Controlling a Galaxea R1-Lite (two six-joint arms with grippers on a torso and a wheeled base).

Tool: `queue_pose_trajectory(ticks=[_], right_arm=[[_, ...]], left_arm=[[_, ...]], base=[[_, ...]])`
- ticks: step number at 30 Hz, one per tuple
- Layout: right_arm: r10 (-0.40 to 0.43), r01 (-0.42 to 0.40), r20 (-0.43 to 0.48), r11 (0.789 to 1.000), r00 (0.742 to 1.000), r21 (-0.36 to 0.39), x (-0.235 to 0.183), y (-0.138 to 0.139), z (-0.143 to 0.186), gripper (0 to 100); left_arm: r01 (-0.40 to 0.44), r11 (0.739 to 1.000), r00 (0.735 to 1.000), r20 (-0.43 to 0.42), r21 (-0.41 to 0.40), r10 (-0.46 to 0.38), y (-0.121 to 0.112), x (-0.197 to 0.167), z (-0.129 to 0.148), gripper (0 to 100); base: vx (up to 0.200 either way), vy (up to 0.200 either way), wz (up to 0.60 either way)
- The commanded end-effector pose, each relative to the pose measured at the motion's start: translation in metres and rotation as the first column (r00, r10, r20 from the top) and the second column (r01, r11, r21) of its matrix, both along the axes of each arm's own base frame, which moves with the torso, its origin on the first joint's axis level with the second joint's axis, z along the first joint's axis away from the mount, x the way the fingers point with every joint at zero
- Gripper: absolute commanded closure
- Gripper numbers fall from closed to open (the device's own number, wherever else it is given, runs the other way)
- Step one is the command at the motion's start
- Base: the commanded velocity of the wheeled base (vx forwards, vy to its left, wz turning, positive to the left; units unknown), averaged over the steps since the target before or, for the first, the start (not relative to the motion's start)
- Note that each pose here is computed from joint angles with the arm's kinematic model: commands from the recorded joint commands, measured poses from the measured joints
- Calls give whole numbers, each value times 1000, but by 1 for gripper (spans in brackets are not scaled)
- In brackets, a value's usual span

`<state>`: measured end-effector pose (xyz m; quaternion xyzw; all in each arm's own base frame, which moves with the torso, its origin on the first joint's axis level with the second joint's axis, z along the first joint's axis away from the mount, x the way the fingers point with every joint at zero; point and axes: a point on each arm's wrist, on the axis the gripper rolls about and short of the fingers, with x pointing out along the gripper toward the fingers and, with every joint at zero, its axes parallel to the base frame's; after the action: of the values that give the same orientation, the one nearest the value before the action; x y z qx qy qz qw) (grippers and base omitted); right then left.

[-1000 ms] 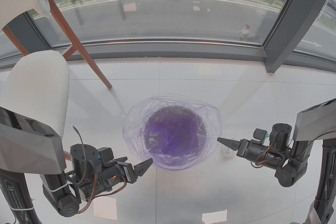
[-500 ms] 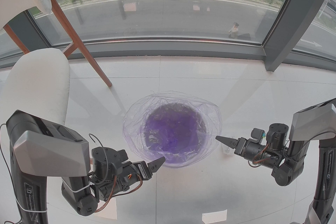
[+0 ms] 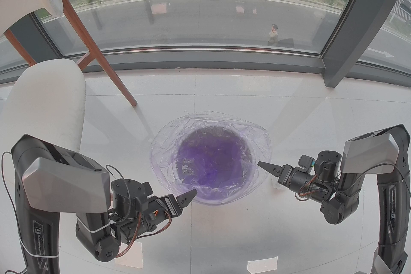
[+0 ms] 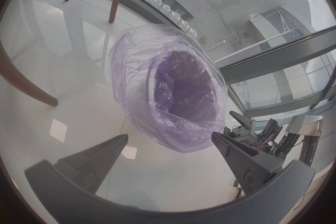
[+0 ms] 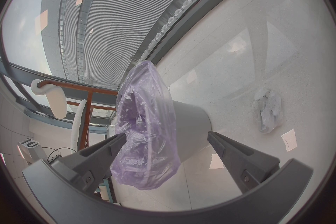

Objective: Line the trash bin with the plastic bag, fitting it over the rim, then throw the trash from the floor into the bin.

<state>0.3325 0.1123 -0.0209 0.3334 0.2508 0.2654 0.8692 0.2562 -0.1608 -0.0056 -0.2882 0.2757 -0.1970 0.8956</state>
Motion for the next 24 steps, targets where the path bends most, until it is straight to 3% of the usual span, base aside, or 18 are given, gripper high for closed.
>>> queue_pose_trajectory(ticks=[1, 2, 14, 19, 24], right_arm=[[-5, 5, -3, 1000, 1000, 9, 5, 3, -8, 0], [-11, 11, -2, 1000, 1000, 11, 6, 5, -9, 100], [-27, 28, -19, 999, 999, 24, 8, 11, -15, 100], [-53, 53, -5, 998, 999, -40, 7, 9, -24, 100], [-46, 53, 44, 984, 998, -169, 7, 8, -42, 100]], left_arm=[[-19, 1000, 1000, 1, -2, 19, 5, 4, 0, 0], [-20, 1000, 1000, 1, -2, 20, 5, 5, -1, 0], [-41, 999, 999, 0, -1, 41, 11, 9, -2, 0], [-45, 999, 999, -13, 27, 46, 11, 8, -9, 0], [-44, 996, 998, -33, 81, 47, 13, 7, -22, 0]], base=[[0, 0, 0], [0, 0, 0], [0, 0, 0], [0, 0, 0], [0, 0, 0]])
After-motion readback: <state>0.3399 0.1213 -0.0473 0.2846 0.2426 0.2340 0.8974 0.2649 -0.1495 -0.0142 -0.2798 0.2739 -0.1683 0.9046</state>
